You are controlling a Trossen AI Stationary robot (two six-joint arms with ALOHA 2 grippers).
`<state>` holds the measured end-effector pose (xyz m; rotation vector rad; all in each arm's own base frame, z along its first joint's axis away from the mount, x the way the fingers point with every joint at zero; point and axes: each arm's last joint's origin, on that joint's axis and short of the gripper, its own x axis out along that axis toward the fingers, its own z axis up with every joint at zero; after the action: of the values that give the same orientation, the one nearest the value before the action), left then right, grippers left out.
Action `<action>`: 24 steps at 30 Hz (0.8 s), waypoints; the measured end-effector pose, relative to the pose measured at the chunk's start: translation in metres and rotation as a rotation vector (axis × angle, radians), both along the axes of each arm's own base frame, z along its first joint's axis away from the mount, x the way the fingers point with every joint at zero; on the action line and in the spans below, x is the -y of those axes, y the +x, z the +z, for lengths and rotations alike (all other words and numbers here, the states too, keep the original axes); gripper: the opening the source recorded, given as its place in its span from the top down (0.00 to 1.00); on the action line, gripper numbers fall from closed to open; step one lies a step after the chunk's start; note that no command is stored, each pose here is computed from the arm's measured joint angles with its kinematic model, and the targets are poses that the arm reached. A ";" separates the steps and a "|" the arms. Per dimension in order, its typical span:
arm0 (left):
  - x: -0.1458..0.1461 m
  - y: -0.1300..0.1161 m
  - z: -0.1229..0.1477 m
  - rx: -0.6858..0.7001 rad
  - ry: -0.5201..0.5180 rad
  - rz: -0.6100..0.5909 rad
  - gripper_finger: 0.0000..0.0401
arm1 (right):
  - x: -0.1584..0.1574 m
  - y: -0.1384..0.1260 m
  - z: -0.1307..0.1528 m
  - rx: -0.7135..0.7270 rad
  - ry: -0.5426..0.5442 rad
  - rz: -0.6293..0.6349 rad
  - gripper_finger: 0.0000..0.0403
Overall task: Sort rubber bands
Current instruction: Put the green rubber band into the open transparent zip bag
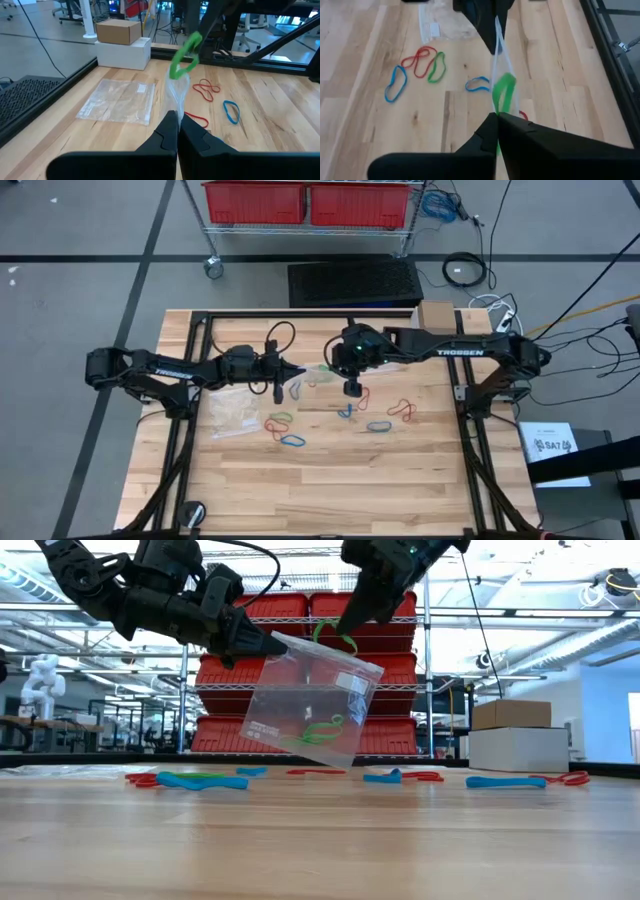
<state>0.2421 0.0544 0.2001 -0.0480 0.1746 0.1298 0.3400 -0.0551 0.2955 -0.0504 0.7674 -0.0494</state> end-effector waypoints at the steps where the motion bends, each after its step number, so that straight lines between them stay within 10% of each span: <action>1: 0.000 0.000 0.000 0.001 0.000 0.000 1.00 | 0.001 0.001 -0.001 -0.002 -0.005 0.005 1.00; 24: 0.002 0.000 0.000 -0.002 -0.013 -0.063 1.00 | 0.019 0.018 -0.004 -0.039 -0.012 0.112 1.00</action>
<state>0.2421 0.0526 0.1997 -0.0555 0.1790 0.0660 0.3584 -0.0743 0.2914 -0.1062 0.8020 0.0537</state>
